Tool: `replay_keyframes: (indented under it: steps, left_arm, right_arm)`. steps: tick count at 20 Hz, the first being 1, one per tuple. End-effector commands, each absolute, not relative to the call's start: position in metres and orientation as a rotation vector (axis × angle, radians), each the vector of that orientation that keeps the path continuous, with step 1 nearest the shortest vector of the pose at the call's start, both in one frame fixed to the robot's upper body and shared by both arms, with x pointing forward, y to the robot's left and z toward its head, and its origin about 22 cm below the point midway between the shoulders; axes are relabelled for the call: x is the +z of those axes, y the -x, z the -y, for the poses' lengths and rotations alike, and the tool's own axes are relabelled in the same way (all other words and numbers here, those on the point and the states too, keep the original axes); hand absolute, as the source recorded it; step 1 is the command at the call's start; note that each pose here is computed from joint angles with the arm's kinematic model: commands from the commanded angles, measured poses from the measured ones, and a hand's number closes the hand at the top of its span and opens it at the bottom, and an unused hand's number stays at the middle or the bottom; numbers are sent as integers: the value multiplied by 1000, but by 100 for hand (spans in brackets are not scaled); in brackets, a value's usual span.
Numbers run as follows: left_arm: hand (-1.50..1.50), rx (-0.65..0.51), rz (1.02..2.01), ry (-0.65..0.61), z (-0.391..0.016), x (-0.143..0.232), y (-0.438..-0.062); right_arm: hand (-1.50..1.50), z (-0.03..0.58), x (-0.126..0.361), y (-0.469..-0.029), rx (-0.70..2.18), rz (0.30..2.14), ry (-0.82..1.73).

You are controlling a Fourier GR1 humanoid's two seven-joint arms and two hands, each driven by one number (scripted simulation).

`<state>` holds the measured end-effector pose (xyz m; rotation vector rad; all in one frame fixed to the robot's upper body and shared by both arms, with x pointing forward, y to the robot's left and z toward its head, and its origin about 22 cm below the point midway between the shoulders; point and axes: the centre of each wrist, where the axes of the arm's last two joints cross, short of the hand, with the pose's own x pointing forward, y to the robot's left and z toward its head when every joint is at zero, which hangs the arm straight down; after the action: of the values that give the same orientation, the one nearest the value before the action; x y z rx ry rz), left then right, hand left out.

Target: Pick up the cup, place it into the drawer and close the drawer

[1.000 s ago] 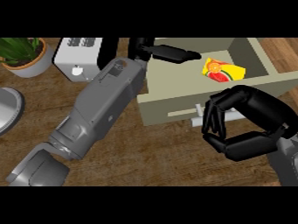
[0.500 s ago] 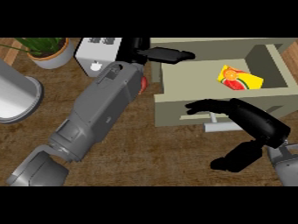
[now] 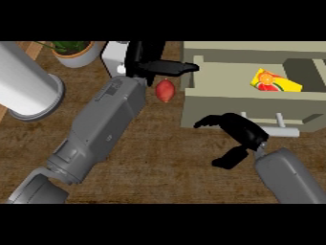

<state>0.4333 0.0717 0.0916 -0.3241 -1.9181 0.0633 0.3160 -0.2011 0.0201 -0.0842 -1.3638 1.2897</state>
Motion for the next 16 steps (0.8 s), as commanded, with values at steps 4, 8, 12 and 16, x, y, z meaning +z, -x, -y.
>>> replay_keyframes:
  steps: [4, 8, 12, 16]
  left_arm:
    - [-150, 94, 1908, 356, -112, 77, -430]
    - [-150, 80, 1905, 376, -118, 67, -422]
    - [-150, 63, 1906, 395, -129, 69, -420]
    - [-150, 50, 1913, 400, -153, 70, -422]
  right_arm:
    - [150, 227, -11, -363, 1245, 1346, 158]
    - [150, 245, 3, -385, 1128, 1460, 198]
    - [150, 253, 30, -411, 1024, 1536, 254]
    - [150, 276, 68, -431, 936, 1578, 352]
